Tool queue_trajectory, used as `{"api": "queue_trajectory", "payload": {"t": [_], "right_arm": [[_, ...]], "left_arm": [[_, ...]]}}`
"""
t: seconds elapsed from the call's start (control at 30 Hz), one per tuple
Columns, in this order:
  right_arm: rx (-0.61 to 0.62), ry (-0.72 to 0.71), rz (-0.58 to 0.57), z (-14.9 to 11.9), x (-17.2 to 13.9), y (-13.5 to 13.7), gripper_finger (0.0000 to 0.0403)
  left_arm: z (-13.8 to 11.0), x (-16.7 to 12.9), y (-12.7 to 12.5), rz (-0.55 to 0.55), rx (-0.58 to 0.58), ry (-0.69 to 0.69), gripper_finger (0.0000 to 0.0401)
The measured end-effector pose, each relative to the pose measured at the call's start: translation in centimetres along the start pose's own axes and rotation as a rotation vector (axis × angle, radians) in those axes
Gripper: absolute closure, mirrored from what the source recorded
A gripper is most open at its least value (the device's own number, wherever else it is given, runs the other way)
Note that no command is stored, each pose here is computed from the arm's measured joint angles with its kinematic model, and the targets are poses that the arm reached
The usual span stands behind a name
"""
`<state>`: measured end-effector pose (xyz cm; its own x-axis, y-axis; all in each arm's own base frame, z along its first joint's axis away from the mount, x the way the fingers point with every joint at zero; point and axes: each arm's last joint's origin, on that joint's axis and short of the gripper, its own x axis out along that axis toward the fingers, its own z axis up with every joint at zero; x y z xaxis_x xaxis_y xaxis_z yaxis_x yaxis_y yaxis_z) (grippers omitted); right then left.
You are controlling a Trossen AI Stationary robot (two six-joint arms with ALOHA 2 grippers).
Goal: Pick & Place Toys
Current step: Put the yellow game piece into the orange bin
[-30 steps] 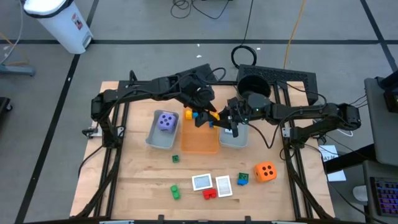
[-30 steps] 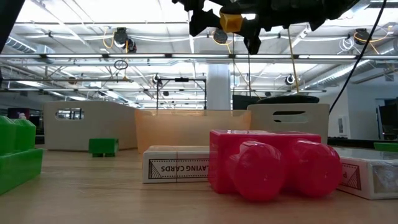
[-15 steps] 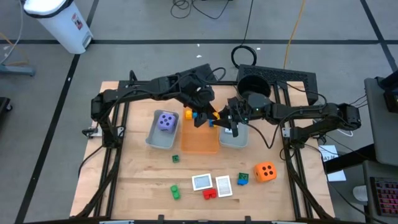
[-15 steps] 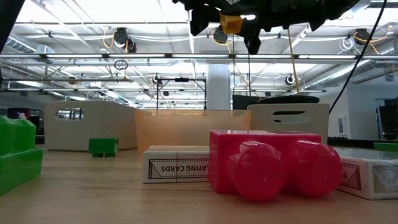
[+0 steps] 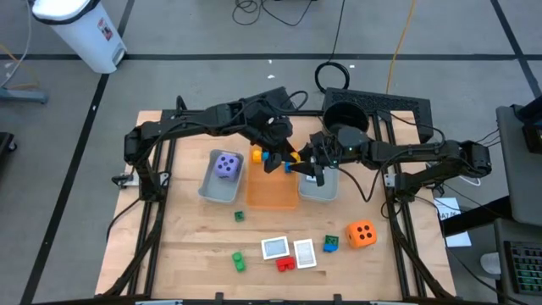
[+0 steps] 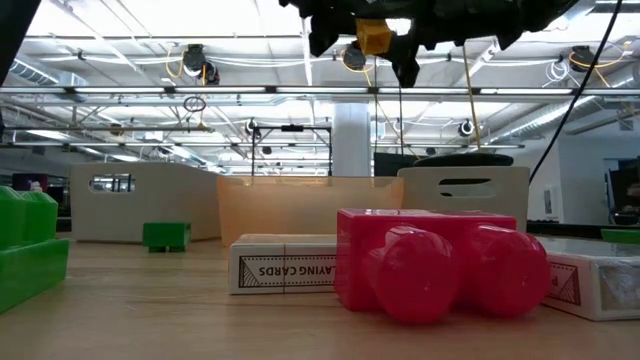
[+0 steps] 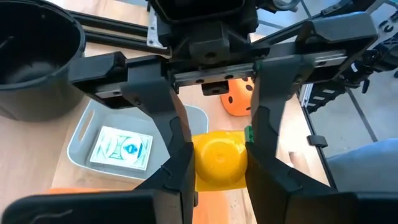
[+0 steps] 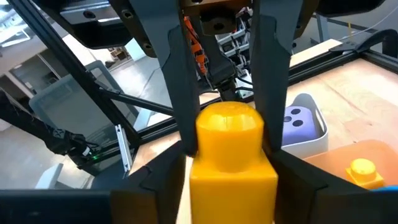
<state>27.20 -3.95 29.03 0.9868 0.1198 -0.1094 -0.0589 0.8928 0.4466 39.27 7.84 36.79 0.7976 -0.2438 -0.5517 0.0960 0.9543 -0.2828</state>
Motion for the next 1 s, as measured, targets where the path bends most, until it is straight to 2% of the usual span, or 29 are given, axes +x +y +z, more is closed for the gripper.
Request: {"api": "queue_trajectory", "payload": {"t": [0.23, 0.4, 0.53, 0.77, 1.0], "right_arm": [[0.001, 0.011, 0.012, 0.0, -0.1, -0.2, 0.0169], [0.014, 0.036, 0.021, 0.2, -0.3, -1.0, 0.0153], [0.033, 0.061, -0.012, 0.2, -0.7, -1.8, 0.0148], [0.059, 0.1, 0.053, 0.4, -1.2, -2.6, 0.0149], [0.099, 0.116, 0.009, -0.3, -1.8, -3.5, 0.0149]], "left_arm": [[-0.3, 0.0, 0.1, 0.015, 0.001, 0.033, 0.0293], [-0.6, -0.5, 0.5, 0.036, -0.009, 0.056, 0.0293], [-0.8, -1.4, 0.7, 0.083, -0.017, 0.081, 0.0293], [-2.2, -2.8, 1.0, 0.187, -0.031, 0.224, 0.0293], [-2.9, -3.4, 1.4, 0.234, -0.062, 0.303, 0.0293]]}}
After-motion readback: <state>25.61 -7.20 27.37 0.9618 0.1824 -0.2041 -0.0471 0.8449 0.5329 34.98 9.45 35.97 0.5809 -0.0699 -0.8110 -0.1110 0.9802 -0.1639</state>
